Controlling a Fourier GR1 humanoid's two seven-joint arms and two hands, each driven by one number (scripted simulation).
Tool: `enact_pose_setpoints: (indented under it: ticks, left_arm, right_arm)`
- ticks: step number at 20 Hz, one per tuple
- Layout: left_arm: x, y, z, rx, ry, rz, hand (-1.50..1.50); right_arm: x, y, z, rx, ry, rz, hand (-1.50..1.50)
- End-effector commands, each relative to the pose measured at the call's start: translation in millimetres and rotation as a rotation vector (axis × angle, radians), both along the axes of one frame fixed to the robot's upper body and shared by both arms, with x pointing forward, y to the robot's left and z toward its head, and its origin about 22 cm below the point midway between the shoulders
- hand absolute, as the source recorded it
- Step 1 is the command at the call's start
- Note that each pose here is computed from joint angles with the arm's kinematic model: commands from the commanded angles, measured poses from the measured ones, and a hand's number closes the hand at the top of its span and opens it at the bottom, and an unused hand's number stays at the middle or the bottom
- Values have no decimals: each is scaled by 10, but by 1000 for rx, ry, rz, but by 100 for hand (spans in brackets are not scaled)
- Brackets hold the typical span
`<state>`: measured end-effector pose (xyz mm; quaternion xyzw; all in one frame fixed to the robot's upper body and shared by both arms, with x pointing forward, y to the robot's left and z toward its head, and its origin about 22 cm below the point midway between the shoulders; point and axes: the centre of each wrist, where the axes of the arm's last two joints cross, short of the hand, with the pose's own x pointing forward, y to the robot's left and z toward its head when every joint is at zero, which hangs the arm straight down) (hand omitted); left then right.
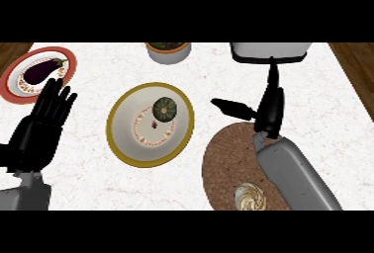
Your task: Pick the squash from the placemat and place it in the bowl
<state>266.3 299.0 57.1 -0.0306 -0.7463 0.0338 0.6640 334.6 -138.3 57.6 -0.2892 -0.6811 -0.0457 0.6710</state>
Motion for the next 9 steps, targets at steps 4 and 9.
enact_pose_setpoints:
  ticks: [4,9]
  left_arm:
    - [-44,93,62,1,-9,3,0]
    - [-20,-77,-88,-30,-9,-11,0]
  right_arm:
    - [-786,-749,-23,-9,14,21,-150]
    - [-1090,-1014,-71,3,35,59,-150]
